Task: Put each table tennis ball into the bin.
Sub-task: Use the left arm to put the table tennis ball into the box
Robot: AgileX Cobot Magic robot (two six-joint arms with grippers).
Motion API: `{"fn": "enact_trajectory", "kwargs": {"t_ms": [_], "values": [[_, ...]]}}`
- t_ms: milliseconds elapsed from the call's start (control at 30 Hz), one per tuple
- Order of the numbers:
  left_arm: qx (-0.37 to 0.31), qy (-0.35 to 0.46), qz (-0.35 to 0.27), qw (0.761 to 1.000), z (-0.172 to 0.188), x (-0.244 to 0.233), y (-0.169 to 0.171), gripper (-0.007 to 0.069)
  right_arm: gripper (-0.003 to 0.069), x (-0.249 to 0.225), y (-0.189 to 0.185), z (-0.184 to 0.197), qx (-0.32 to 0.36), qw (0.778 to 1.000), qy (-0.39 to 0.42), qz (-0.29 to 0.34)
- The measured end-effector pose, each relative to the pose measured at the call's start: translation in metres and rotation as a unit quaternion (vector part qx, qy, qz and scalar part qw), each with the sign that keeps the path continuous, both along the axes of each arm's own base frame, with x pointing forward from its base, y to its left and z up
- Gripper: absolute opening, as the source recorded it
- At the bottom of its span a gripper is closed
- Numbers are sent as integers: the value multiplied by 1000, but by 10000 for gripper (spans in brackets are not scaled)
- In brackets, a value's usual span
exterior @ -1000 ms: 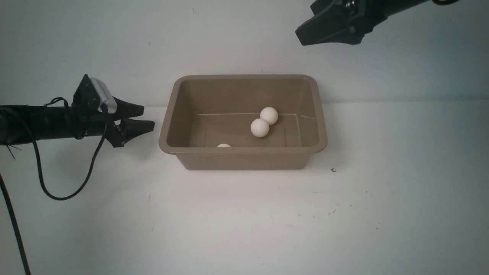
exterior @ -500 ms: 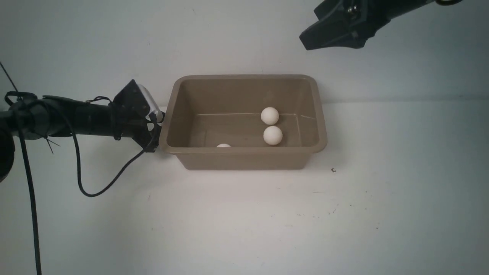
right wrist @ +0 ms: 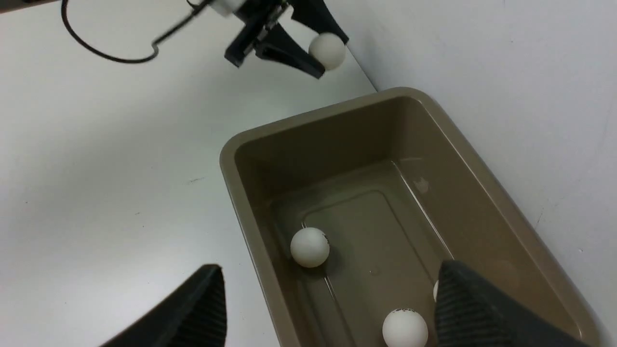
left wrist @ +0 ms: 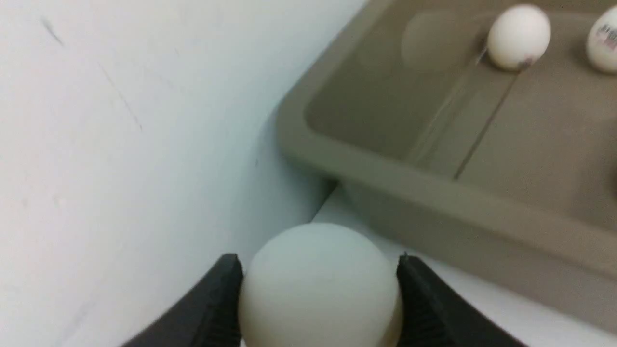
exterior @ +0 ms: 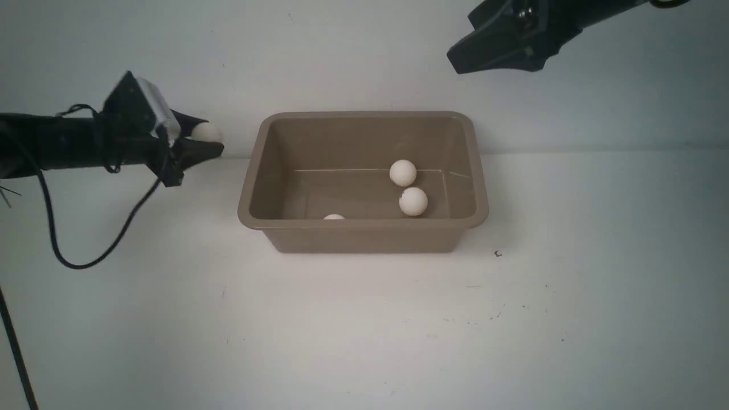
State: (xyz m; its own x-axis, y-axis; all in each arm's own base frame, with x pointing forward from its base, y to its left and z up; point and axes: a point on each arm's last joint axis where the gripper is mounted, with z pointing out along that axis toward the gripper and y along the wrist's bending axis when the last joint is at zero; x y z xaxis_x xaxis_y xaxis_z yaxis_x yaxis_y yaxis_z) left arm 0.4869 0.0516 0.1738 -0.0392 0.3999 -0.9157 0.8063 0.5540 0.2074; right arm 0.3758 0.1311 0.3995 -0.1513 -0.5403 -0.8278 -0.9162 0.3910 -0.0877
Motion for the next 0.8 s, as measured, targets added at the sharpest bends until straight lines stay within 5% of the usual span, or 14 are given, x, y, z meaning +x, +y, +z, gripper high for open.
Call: {"fn": "enact_trajectory", "kwargs": {"t_ms": [133, 300, 433, 533, 633, 800], "values": [[-22, -9, -65, 998, 9, -4, -27, 353, 525, 0, 0, 0, 0, 1000, 0, 0], [-15, -5, -128, 992, 7, -3, -103, 353, 525, 0, 0, 0, 0, 1000, 0, 0], [9, 35, -101, 994, 4, 1, -139, 353, 525, 0, 0, 0, -1, 1000, 1, -1], [14, 85, -79, 993, 3, 2, -138, 360, 525, 0, -3, 0, -19, 1000, -2, -11], [-9, 167, -21, 986, 12, 1, -126, 458, 525, -4, -10, 6, -46, 998, -22, -39], [-52, 194, 52, 978, 74, -10, -100, 594, 525, -43, -32, 65, -65, 981, -132, -126]]}}
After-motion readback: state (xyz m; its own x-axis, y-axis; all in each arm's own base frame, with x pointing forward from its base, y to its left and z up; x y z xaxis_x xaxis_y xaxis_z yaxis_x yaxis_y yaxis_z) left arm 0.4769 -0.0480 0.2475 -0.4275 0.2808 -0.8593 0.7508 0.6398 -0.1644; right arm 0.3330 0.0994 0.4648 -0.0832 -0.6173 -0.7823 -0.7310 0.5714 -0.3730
